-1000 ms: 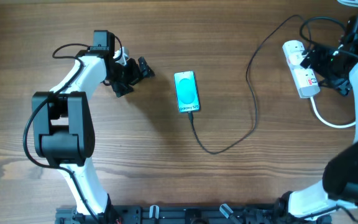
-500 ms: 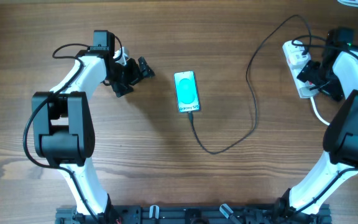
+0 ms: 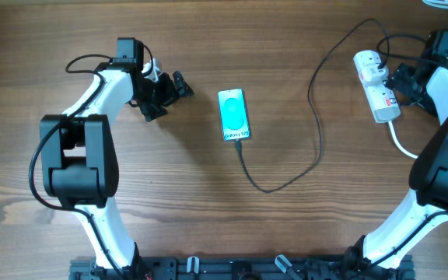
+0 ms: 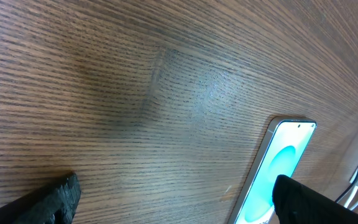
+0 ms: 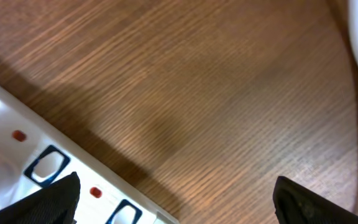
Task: Plug charger to phone and switch on socket
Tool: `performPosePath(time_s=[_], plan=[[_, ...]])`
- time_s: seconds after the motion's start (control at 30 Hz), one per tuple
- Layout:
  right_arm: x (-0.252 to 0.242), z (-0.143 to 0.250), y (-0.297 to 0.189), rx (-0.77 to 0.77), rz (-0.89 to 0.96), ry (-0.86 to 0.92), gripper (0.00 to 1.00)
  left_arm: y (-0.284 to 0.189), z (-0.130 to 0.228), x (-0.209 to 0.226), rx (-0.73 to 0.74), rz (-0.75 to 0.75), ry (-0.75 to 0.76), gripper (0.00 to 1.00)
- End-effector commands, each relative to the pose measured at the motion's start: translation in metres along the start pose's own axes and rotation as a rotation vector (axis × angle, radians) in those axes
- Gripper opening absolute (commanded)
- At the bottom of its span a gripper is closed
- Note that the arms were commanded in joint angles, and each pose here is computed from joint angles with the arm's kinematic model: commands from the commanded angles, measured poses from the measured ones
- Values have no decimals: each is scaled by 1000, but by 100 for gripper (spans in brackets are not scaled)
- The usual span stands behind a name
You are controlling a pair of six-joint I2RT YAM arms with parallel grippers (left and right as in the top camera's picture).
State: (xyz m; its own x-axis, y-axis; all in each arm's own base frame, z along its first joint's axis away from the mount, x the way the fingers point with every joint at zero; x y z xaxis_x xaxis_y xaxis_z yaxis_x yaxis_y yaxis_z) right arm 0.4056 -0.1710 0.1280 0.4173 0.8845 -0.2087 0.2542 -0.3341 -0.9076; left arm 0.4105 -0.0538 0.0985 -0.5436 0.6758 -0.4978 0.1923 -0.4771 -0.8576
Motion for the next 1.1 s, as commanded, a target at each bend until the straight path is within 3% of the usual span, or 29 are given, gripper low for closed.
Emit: performPosePath(time_s=[0.0,0.43,1.07], plan=[[3,0,7,0,-28,-26,100,4,-1,8,4,-26,-13,100],[11,24,25,37,-72,-58,100,4,-1,8,4,-26,-13,100],[-1,3,27,-91,-93,108,100,4,-1,8,4,-26,-13,100]])
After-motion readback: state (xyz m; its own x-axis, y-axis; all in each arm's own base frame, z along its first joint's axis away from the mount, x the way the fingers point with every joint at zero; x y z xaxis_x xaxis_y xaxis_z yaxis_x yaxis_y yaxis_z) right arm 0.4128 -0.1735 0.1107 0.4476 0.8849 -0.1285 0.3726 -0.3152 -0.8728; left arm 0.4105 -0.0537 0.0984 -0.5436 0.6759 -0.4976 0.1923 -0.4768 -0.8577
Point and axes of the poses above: each gripper's point midway between its finger pads, its own y axis out along the fingers, its own x axis along the line the jaws close on, z = x × y, the point moved 9 cm from there along -y, back along the fingers, and after that the axes turned 15 degrees about -y, right-handed, at the moved point
